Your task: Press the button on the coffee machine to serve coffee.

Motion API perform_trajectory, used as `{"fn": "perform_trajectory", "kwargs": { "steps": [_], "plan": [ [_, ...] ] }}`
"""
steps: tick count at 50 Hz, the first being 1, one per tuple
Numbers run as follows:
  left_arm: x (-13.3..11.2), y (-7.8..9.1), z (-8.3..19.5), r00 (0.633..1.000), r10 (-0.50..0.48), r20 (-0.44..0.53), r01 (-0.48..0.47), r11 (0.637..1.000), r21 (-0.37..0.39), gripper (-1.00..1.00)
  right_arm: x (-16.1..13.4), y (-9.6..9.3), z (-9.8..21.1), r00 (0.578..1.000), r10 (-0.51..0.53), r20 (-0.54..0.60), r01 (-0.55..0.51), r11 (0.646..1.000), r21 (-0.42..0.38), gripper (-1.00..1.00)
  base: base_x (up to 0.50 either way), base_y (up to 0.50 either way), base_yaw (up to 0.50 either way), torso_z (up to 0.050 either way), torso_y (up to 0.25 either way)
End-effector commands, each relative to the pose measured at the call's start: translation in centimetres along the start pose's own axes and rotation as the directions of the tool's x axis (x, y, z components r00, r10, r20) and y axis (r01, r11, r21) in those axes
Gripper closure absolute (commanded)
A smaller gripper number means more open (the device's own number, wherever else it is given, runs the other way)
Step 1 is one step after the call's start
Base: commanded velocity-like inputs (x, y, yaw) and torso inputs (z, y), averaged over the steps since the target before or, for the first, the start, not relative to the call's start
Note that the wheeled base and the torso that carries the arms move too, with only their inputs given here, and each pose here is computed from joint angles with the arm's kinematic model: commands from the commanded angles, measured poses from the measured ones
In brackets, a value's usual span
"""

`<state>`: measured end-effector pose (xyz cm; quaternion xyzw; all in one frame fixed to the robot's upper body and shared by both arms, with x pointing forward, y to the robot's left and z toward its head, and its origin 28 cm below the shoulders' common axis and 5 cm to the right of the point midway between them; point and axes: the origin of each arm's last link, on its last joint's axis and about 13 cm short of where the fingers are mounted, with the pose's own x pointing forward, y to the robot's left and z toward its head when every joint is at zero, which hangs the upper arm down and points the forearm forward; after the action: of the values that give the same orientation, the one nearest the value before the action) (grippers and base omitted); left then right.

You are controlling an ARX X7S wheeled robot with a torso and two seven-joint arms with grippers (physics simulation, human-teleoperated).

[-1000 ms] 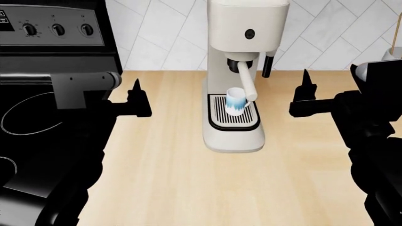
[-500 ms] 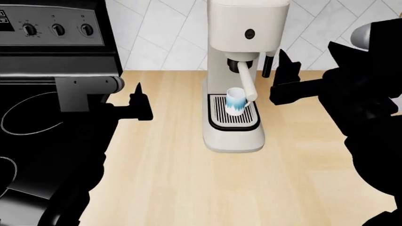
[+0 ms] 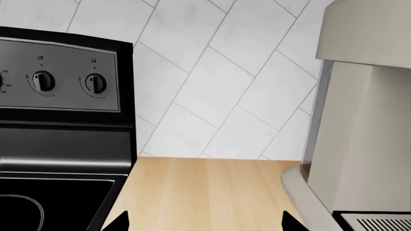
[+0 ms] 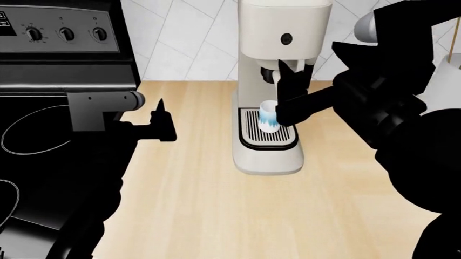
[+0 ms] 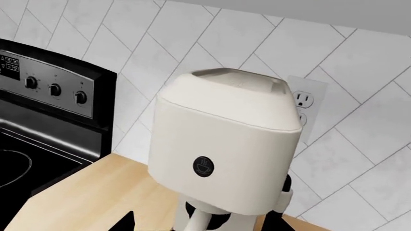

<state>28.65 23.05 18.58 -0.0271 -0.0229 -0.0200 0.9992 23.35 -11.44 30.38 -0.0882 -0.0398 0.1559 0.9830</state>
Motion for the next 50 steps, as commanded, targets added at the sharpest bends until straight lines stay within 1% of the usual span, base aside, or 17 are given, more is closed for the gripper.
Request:
{"fn": "perform_trajectory", "kwargs": {
  "steps": [1, 8, 9, 21, 30, 37, 50],
  "plan": [
    [0.0, -0.1, -0.3, 1.0, -0.004, -0.005, 0.004, 1.0, 0.003, -1.0, 1.1, 0.1, 0.9, 0.999, 0.033, -0.01, -0.033, 0.999, -0.008, -1.0, 0.0, 0.0, 0.0, 0.0, 0.0],
    [0.0, 0.0, -0.3, 1.0, -0.001, -0.004, 0.001, 1.0, 0.001, -1.0, 1.6, 0.5, 0.9, 0.999, 0.046, 0.009, -0.046, 0.999, -0.01, -1.0, 0.0, 0.0, 0.0, 0.0, 0.0],
    [0.0, 0.1, -0.3, 1.0, -0.002, -0.004, 0.002, 1.0, 0.001, -1.0, 1.5, 0.5, 1.0, 0.999, 0.03, 0.027, -0.03, 0.999, -0.02, 1.0, 0.0, 0.0, 0.0, 0.0, 0.0],
    [0.0, 0.0, -0.2, 1.0, -0.003, -0.004, 0.003, 1.0, 0.001, -1.0, 1.7, 0.4, 0.9, 1.0, 0.009, 0.026, -0.008, 0.999, -0.047, 1.0, 0.0, 0.0, 0.0, 0.0, 0.0],
    [0.0, 0.1, -0.4, 1.0, -0.001, -0.008, 0.001, 1.0, -0.003, -1.0, 2.3, 0.6, 1.6, 0.998, -0.014, 0.057, 0.017, 0.998, -0.059, 1.0, 0.0, 0.0, 0.0, 0.0, 0.0],
    [0.0, 0.2, -0.6, 1.0, -0.003, -0.012, 0.003, 1.0, -0.002, -1.0, 2.3, 0.5, 1.6, 0.997, -0.026, 0.07, 0.03, 0.998, -0.055, 1.0, 0.0, 0.0, 0.0, 0.0, 0.0],
    [0.1, 0.0, -0.8, 1.0, -0.001, -0.015, 0.001, 1.0, 0.001, -1.0, 3.0, 0.5, 0.7, 1.0, -0.011, 0.027, 0.012, 0.999, -0.034, 1.0, 0.0, 0.0, 0.0, 0.0, 0.0]
  ]
}}
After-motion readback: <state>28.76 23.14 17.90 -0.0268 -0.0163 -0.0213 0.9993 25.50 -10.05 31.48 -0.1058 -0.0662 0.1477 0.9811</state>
